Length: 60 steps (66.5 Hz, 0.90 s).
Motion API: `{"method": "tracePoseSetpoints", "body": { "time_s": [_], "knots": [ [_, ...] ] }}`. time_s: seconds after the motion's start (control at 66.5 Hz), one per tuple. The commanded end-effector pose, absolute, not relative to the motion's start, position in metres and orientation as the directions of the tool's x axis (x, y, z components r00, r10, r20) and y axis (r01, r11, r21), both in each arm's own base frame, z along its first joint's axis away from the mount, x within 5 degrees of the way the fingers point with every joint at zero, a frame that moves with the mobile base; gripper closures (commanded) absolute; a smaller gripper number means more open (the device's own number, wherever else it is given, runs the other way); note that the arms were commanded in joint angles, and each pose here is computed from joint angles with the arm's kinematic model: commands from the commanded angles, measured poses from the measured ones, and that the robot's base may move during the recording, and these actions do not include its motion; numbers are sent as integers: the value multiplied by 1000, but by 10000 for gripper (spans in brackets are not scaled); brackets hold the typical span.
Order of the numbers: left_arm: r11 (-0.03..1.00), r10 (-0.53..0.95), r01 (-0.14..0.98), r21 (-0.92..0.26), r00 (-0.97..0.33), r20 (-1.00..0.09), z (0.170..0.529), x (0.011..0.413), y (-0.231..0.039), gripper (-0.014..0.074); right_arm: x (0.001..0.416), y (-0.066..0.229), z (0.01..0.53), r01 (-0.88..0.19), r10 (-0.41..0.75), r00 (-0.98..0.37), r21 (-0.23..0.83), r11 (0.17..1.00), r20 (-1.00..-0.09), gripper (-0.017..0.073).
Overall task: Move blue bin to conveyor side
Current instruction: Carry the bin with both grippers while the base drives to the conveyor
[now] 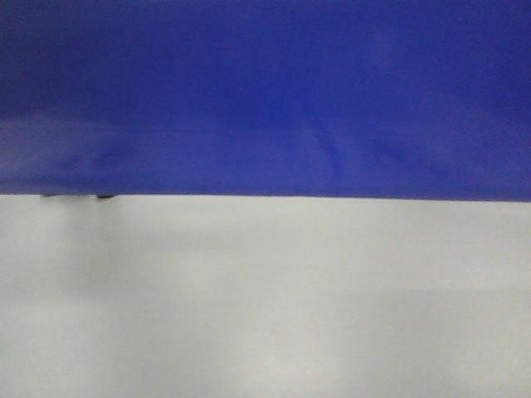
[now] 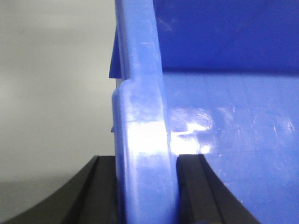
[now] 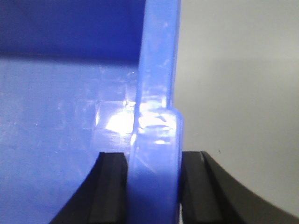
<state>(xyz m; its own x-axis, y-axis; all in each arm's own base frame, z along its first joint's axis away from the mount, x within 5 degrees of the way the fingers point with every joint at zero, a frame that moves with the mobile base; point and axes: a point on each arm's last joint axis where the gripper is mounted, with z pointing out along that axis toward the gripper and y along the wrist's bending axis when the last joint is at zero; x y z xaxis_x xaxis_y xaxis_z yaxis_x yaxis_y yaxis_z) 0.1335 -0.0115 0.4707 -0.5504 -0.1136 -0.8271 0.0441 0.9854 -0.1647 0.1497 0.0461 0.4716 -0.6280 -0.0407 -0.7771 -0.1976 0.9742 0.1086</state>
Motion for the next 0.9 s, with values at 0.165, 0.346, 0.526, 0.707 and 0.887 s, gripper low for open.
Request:
{"method": "tracePoseSetpoints", "body": {
  "time_s": [0.165, 0.346, 0.526, 0.707, 0.887],
  "knots": [
    [994, -82, 30, -105, -428, -900, 485, 132, -7, 612, 149, 36, 485, -160, -60, -514, 27, 987, -856, 640],
    [994, -81, 29, -104, -428, -900, 485, 132, -6, 612, 149, 36, 485, -160, -60, -514, 27, 987, -856, 640],
    [994, -81, 29, -104, -428, -900, 485, 132, -6, 612, 149, 36, 485, -160, -60, -514, 27, 987, -856, 640],
    [994, -81, 29, -104, -428, -900, 485, 132, -6, 612, 149, 36, 485, -160, -60, -514, 27, 987, -856, 640],
    [994, -82, 29, -104, -426, -901, 485, 132, -6, 612, 149, 36, 485, -160, -60, -514, 27, 987, -856, 640]
  ]
}}
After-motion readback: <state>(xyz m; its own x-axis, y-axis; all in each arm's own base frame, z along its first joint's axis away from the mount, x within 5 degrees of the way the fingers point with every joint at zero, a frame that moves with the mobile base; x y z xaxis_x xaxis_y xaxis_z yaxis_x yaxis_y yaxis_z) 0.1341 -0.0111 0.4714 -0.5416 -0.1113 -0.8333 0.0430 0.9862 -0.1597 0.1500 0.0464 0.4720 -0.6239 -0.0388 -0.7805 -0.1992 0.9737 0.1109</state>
